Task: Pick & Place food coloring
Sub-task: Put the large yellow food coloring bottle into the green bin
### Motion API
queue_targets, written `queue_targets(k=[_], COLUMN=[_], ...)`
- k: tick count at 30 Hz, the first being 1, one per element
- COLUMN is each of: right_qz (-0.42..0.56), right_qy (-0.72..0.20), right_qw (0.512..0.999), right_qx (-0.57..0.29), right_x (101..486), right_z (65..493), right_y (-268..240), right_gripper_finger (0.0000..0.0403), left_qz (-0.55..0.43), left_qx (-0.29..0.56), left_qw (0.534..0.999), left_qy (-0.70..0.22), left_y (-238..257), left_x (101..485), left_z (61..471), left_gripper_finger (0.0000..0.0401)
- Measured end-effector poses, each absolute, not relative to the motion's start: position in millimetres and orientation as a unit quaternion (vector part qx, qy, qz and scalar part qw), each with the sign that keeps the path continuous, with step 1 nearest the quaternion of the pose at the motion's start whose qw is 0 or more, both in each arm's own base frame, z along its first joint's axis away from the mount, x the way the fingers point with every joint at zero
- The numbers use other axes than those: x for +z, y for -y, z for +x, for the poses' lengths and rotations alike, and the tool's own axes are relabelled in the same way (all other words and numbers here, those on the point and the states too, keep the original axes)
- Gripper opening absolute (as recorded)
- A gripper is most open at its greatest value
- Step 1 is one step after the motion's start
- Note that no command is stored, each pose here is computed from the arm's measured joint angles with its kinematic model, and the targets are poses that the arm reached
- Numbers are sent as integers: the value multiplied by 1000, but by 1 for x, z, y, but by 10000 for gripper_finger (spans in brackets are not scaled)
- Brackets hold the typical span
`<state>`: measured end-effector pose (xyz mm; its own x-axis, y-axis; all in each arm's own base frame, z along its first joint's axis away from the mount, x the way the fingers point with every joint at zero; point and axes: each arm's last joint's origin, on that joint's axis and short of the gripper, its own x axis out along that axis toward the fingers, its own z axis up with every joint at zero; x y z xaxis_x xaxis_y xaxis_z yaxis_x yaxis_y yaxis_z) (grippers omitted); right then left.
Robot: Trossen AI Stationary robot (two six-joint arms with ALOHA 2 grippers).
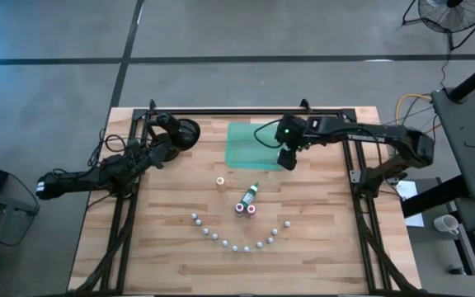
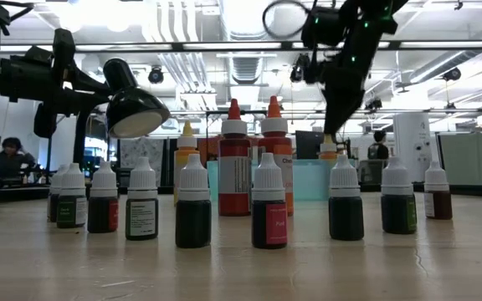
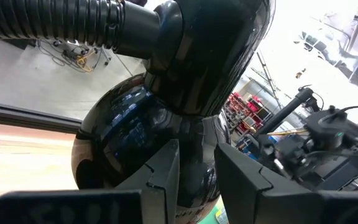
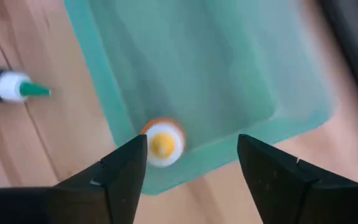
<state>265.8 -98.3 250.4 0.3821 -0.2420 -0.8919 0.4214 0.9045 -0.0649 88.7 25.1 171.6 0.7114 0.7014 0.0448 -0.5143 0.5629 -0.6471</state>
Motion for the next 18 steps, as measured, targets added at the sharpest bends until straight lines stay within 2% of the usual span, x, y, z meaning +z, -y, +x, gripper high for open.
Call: queue_targets(k=[6,13,16,18], right_qz=[33,60,64,73], right_qy=[-421,-353,-361,-369], right_qw=[887,910,907,903], right_qx=[-187,-207,-206,-209], right_x=[288,304,301,298], right_z=[266,269,270,270], right_y=[94,96,96,96], right_gripper_finger=[248,238,237,237], left_qz=[-311,-311,-335,-416], left_qx=[349,352,383,344], left_qw=[871,870,839,804], left_qy=[150,153,195,249], left_y=[-25,-25,-27,-27], left_x=[172,172,175,180], left_z=[89,89,87,86], left_gripper_finger=[78,78,78,78])
